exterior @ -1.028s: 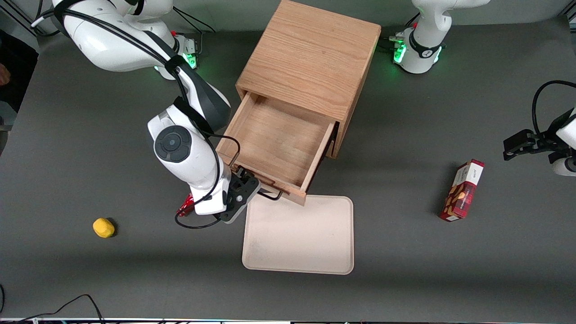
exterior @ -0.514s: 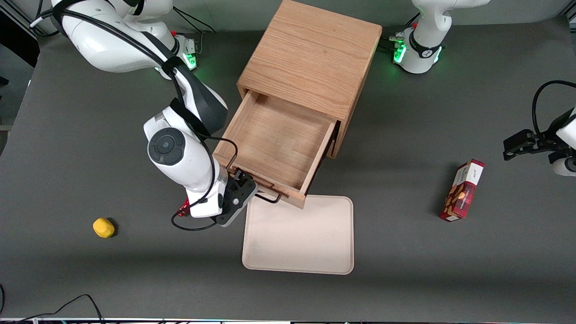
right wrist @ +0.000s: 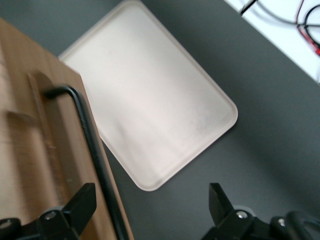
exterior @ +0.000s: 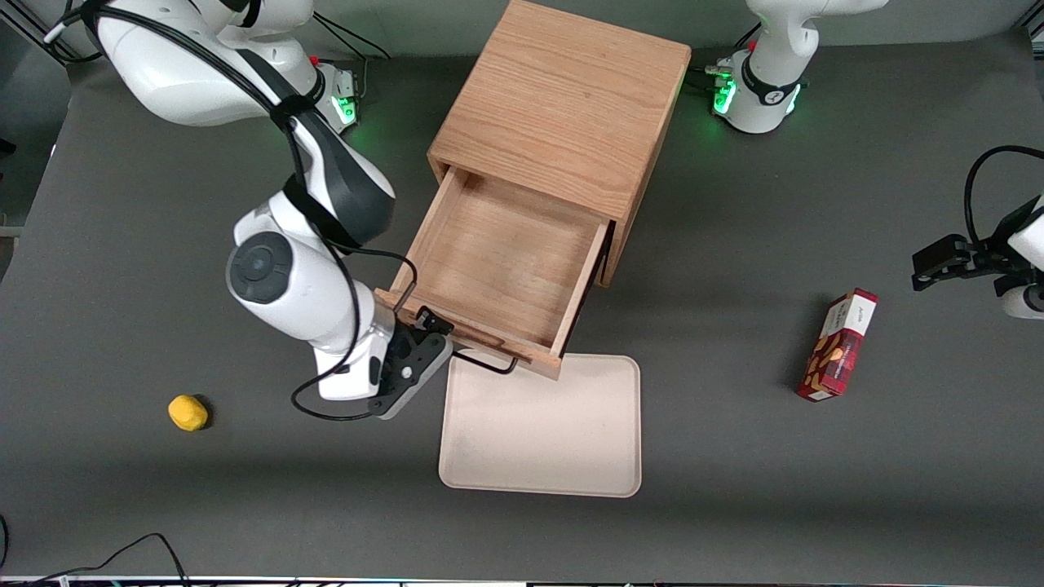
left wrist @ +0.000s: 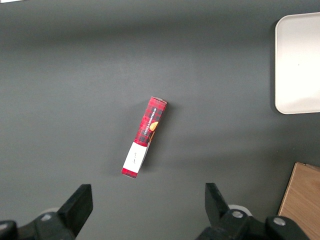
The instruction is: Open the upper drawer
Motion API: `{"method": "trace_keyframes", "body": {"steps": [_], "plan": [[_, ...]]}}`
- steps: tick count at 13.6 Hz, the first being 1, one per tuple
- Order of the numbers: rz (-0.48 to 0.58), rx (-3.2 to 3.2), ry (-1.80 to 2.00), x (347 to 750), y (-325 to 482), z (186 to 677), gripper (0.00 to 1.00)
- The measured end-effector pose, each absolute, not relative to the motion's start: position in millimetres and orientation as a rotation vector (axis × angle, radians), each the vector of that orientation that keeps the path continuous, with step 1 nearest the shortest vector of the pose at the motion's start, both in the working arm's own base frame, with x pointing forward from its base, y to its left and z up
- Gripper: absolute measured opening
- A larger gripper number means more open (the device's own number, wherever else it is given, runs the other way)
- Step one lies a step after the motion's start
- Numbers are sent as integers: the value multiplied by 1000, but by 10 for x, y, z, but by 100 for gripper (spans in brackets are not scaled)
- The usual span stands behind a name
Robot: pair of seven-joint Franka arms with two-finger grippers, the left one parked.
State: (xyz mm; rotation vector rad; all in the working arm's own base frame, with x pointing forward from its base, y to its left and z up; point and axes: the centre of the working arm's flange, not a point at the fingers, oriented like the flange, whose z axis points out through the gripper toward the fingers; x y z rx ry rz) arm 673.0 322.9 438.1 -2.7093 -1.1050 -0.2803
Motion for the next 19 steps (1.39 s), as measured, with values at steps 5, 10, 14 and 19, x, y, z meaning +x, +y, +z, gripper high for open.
{"method": "trace_keyframes", "body": {"steps": [5,10,14,19], "plan": [[-296,-2683,-986,6634,3194,4850,100],[-178,-2875,-521,6351,2540,5698,100],[-68,-3009,10,5981,1402,6020,100],[79,-3080,331,5474,480,5921,100]]}}
